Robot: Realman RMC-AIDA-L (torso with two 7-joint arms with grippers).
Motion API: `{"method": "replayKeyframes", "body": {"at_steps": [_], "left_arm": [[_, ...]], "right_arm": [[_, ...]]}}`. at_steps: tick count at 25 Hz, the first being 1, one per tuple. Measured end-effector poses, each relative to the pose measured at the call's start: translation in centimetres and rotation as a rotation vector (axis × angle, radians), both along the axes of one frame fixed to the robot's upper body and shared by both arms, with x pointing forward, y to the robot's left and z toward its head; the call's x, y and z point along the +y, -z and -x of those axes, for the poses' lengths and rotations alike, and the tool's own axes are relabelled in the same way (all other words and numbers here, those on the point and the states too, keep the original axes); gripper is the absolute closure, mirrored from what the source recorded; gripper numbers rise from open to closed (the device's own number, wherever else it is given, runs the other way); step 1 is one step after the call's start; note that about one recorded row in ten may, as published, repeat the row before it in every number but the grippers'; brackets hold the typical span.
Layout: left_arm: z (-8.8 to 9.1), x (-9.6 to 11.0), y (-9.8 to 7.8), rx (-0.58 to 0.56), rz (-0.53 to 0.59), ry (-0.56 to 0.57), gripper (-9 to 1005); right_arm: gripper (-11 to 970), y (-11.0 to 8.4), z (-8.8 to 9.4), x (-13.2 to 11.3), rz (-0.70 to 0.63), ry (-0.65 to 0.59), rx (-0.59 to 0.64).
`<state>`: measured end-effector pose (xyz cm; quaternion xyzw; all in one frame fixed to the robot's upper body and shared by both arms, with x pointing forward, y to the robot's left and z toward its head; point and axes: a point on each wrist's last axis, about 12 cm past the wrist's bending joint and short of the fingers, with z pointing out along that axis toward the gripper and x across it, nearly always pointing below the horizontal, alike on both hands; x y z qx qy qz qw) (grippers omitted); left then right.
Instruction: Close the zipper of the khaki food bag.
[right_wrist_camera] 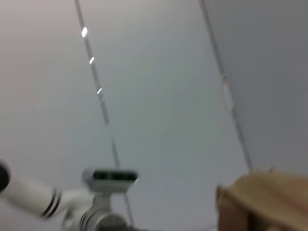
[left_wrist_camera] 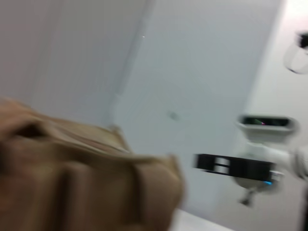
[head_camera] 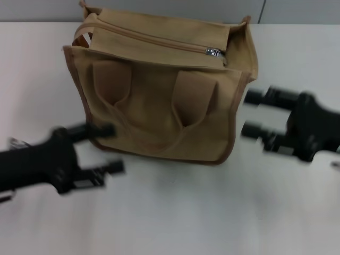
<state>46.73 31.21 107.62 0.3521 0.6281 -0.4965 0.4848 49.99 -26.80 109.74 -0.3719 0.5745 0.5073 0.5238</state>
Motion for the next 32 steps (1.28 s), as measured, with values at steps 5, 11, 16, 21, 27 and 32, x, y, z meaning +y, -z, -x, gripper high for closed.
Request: {"method": "replayKeyframes", "body": {"at_steps": [5,11,16,21,27,32], "left_arm": [[0.6,-3.1,1.5,-0.02,-0.064,0.146,187],[0.8,-3.5,2.1,-0.017,-0.093,0.166,187],[0.9,-3.5,2.3,-0.01,-0.109,0.165,187],[1.0,-3.4,2.3,-0.004,-0.107,0.164,187],[1.1,-3.2,2.3,-0.003,-0.109,0.162,187],[1.2,-3.2,2.4,-0.002,-0.11,0.161,187]], "right_arm": [[282,3.4,1.7,2.4,0.133,-0.137,0.012],[282,4.7,1.8,3.4,0.184,-0.154,0.028],[282,4.9,1.9,3.9,0.199,-0.178,0.033],[282,5.0,1.9,4.1,0.203,-0.182,0.035],[283,4.9,1.7,4.2,0.203,-0.187,0.03],[283,4.8,1.7,4.3,0.203,-0.189,0.028]]}}
